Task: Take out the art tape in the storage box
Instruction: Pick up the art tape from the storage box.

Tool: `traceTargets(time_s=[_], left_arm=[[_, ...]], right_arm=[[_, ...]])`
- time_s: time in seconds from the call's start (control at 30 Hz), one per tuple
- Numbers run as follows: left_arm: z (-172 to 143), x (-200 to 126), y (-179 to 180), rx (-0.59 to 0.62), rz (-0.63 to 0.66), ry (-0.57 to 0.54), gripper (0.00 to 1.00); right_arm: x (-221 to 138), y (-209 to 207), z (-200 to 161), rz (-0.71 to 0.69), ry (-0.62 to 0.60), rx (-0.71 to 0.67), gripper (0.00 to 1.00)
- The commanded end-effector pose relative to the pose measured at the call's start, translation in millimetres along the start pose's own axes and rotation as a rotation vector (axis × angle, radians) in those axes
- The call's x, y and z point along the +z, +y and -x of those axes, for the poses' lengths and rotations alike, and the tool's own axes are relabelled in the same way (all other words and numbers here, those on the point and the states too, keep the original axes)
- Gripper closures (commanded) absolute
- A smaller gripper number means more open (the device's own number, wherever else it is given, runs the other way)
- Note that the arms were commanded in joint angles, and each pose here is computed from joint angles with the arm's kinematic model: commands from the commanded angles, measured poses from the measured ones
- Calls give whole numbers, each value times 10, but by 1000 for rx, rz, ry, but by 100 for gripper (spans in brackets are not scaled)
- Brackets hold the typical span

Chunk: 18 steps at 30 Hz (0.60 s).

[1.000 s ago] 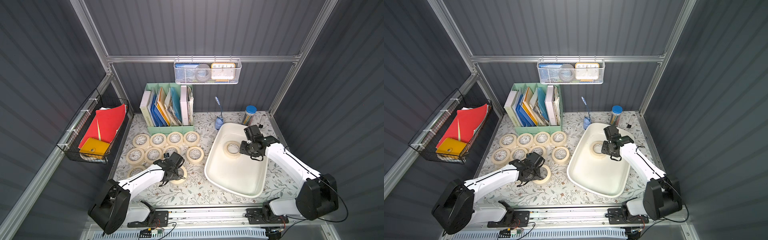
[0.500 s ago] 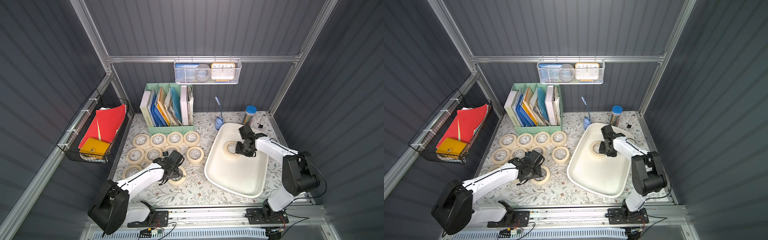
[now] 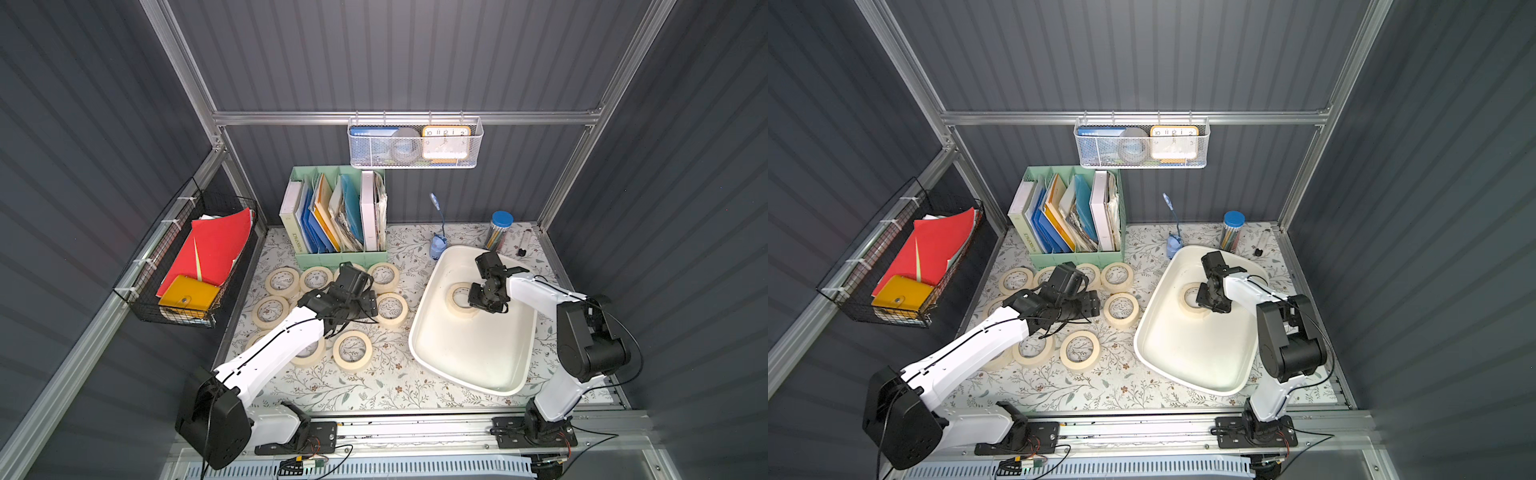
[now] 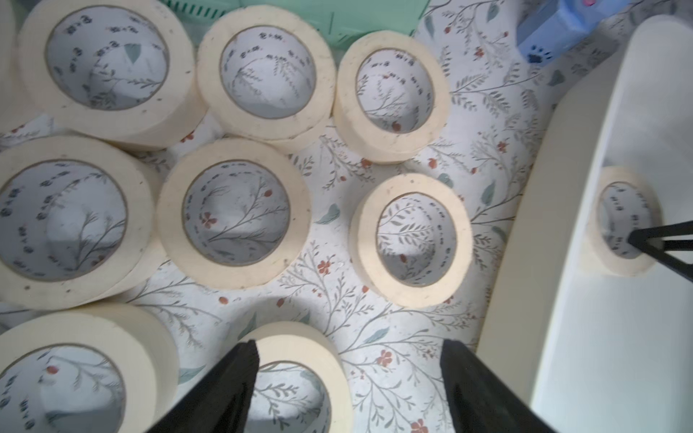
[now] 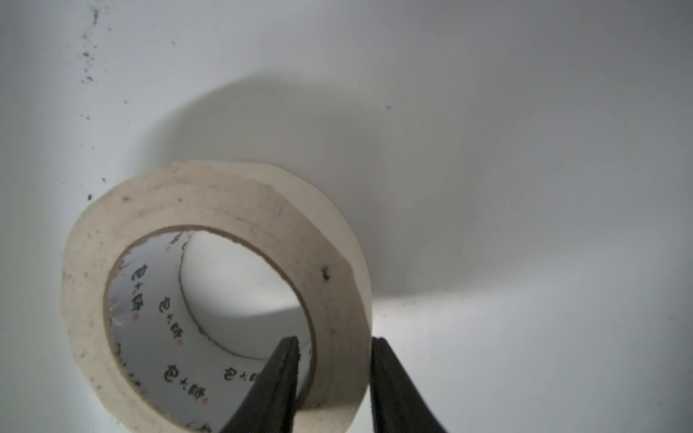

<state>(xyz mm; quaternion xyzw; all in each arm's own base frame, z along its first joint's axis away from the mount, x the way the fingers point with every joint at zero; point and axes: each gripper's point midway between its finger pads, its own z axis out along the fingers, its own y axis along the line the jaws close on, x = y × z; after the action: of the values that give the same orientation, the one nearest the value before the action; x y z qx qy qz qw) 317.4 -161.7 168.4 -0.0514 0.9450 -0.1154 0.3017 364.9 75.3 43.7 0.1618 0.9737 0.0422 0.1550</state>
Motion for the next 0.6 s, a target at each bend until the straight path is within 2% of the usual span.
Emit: traceTargets(time_s=[0.0,0.07,0.17,0.33,0.47,0.57], left_arm=[[85,39,-235,42,-89,6,17],[133,54,-329,55,-110,-1,17],[219,60,-492,85,-137,-14,17],[293,111,-871,181,-161,-8,15],[235,219,-1129,249,-202,51,11],[269,201,-1341,280,-248,55,9]], right_arm=[[-92,-68,-61,-17,2,-5,81],[-216,-69,-28,-16,-15,-14,91],[-449,-17,19,5,-46,-35,100],[-915,261,-34,61,-82,-124,100],[-1126,517,-225,95,-51,-215,100],[-1225,688,-374,106,-42,-272,100]])
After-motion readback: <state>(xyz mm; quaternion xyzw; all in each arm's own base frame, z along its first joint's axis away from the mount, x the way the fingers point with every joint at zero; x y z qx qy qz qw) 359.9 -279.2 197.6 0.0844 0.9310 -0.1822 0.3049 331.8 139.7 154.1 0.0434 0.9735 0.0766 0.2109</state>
